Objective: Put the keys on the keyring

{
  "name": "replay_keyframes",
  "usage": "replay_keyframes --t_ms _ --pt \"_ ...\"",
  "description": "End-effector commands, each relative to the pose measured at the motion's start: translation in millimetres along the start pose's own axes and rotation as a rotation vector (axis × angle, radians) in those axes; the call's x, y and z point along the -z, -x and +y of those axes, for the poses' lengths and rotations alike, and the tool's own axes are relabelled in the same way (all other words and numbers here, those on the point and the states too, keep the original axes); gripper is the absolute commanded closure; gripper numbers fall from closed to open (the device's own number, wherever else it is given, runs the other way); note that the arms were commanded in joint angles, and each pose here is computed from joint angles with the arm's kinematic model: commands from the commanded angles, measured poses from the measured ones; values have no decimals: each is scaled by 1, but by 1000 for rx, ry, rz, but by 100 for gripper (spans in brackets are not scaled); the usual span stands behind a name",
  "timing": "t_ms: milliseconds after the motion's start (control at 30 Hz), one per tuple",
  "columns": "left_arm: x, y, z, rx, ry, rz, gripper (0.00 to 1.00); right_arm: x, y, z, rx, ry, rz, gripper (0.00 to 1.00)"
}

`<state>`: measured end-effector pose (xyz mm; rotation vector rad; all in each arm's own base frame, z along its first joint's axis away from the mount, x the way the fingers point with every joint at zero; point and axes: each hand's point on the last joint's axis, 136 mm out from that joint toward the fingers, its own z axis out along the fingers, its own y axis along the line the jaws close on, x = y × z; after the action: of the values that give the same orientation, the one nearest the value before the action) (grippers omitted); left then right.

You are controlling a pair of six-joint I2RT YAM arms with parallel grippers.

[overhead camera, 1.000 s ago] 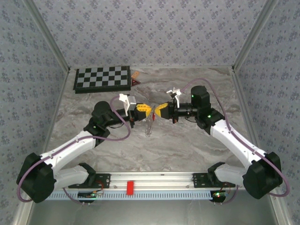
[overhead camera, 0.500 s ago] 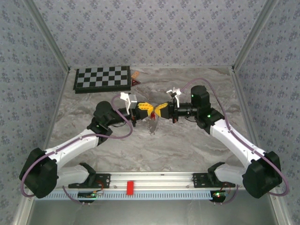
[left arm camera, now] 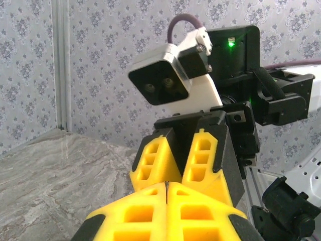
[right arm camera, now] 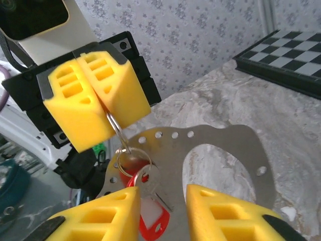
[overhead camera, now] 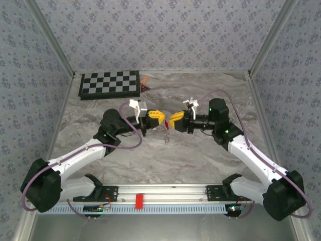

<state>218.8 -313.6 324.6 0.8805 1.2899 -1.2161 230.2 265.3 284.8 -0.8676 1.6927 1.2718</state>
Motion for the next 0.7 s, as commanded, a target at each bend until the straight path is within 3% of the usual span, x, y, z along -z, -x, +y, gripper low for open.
replay_keyframes --t_ms 0,500,667 --pt "3 26 -9 -57 -14 -73 100 6 12 -1 82 -49 -80 66" --pt "3 28 -8 -48 -7 -77 100 -12 -8 5 221 -94 -45 63" --pt "3 29 -10 -46 -13 -84 100 -16 -5 5 240 -95 -63 70"
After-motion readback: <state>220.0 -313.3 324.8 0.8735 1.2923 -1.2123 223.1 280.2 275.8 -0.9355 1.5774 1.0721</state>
